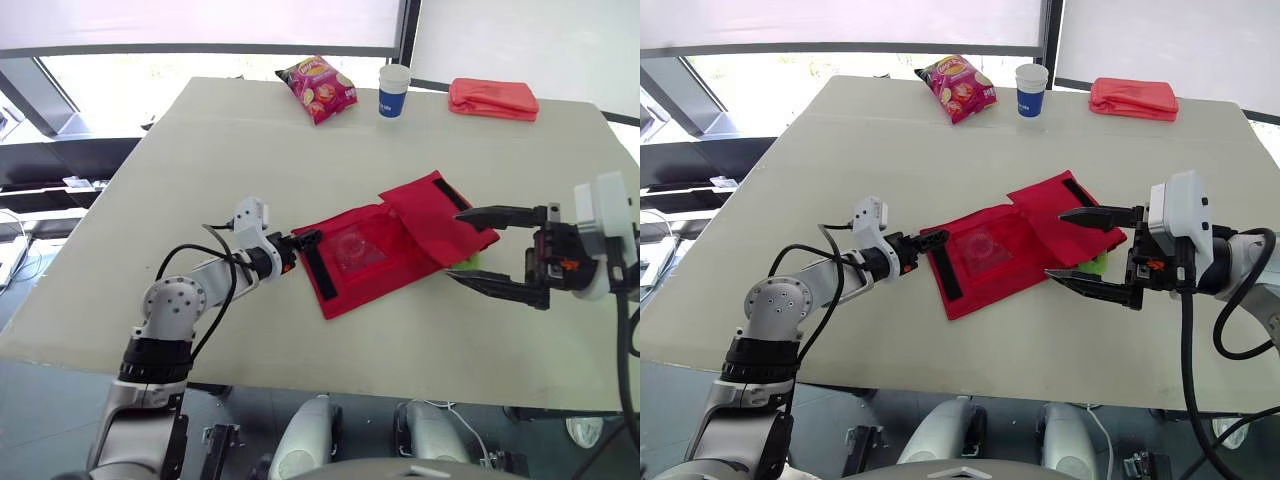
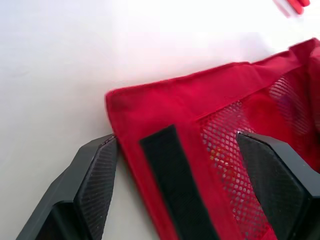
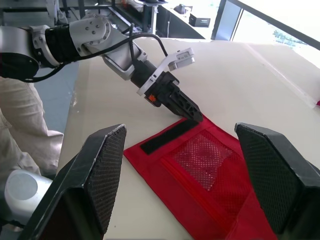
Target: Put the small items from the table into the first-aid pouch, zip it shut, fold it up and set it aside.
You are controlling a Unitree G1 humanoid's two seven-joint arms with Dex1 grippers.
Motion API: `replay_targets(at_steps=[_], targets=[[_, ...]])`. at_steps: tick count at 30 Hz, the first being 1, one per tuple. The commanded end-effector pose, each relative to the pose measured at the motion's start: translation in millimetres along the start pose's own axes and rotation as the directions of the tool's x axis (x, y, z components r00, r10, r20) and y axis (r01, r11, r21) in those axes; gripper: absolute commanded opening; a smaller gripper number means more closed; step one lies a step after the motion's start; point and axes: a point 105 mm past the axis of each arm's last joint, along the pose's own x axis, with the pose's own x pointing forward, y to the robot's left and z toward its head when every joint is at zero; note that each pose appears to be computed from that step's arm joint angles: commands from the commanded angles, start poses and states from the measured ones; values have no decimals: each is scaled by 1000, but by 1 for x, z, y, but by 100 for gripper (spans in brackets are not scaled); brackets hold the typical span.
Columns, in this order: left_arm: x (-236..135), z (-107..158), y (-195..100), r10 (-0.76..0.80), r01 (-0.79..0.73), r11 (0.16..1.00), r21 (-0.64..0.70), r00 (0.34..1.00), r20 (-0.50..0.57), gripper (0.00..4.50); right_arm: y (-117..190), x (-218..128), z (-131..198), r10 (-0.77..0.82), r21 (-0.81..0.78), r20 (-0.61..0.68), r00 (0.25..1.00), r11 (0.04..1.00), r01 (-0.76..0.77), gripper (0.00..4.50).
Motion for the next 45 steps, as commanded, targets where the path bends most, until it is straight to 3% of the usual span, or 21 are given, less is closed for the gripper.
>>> replay_targets(at_steps=[1,6,15,16,17,18,20,25,27,28,31,36,39,43,45], targets=[[-9,-5,-30,-190,189,980,-63,982,-8,399,3,-5,11,-20,-48,9,1000,999,20,371],[-23,-22,-42,-266,263,955,-137,964,-1,399,5,-6,11,-33,-42,7,999,999,34,371],[-34,-54,-49,-266,257,943,-212,964,-13,399,6,-8,10,-49,-29,-1,999,998,49,371],[-34,-56,-49,-271,261,937,-231,963,-9,347,6,-8,10,-52,-27,-3,999,998,52,383],[-35,-57,-47,-269,258,938,-232,963,-13,341,6,-8,10,-54,-25,-4,999,998,54,383],[-35,-57,-45,-267,256,939,-231,964,-16,285,6,-8,9,-55,-23,-5,998,998,55,383],[-37,-58,-43,-274,260,939,-225,961,-31,224,5,-9,9,-57,-21,-7,998,998,57,383],[-48,-51,-30,-337,321,940,-111,923,-185,8,3,-9,6,-67,-20,-6,998,998,67,383],[-56,-42,-19,-340,342,939,-39,901,-270,2,3,-8,7,-69,-22,-3,998,997,68,383],[-56,-25,-4,-298,323,945,38,907,-298,2,3,-9,6,-71,-25,-3,997,997,71,383],[-51,21,26,-212,272,945,185,934,-287,2,2,-10,6,-82,-27,-4,997,996,81,383],[-23,55,45,-182,258,921,292,948,-262,2,4,-10,6,-105,-26,-1,994,994,105,383],[-13,67,54,-150,215,927,308,964,-221,2,3,-10,5,-108,-25,-2,994,994,108,383],[-16,66,59,-173,219,947,236,964,-203,2,2,-10,4,-110,-23,-3,994,994,110,383],[-21,58,56,-225,260,950,171,954,-199,67,2,-10,3,-112,-21,-2,994,994,112,383]])
